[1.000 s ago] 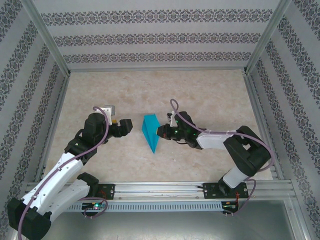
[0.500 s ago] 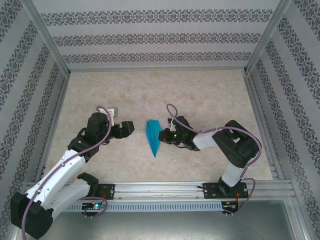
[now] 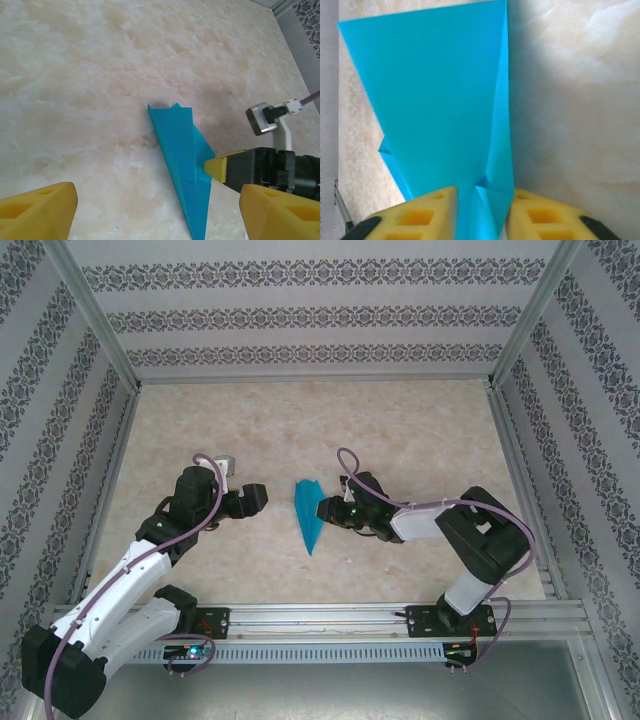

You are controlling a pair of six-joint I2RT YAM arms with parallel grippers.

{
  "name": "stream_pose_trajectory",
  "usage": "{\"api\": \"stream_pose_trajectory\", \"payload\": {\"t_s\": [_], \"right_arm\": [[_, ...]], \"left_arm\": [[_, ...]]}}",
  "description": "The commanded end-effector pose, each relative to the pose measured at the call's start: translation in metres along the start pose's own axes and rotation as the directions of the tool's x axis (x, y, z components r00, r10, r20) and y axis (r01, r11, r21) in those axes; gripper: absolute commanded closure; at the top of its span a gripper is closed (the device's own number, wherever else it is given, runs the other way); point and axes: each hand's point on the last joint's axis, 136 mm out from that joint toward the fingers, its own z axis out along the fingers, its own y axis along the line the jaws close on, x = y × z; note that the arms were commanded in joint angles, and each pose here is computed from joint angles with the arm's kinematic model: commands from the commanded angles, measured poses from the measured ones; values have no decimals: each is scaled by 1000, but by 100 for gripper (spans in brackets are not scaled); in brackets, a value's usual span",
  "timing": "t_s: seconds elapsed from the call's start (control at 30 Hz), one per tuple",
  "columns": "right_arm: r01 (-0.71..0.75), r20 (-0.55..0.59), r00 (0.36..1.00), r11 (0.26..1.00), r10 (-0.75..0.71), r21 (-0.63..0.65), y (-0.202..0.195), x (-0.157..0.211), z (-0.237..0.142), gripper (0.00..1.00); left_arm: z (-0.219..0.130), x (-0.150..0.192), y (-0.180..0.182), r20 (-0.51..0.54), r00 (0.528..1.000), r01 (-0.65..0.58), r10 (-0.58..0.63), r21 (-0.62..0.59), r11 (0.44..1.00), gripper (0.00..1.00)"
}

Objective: Fold a paper plane with a square sheet of paper (fold left side to right side)
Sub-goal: Turn over the paper plane at the center of the table.

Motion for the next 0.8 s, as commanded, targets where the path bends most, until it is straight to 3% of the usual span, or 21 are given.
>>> {"api": "stream_pose_trajectory", "payload": {"t_s": [0.0, 0.13, 0.27, 0.53, 0.77], "right_arm": [[60, 27, 998, 993, -63, 104, -6, 0, -19, 62], [110, 16, 993, 964, -117, 241, -6, 3, -46, 51], [161, -46, 987, 932, -154, 324, 7, 16, -58, 48], [254, -183, 964, 875, -194, 412, 33, 32, -31, 47], [278, -213, 957, 843, -198, 460, 35, 28, -7, 43]], "left_arm": [[-9, -4, 11, 30, 1000, 0, 1, -41, 999, 15], [-18, -5, 13, 53, 999, -10, 13, -54, 998, 15], [-23, -3, 14, 56, 998, -12, 15, -53, 999, 14], [-27, 7, 17, 50, 999, -8, 10, -47, 999, 14], [-33, 9, 19, 34, 999, -34, 37, -67, 997, 14]]}}
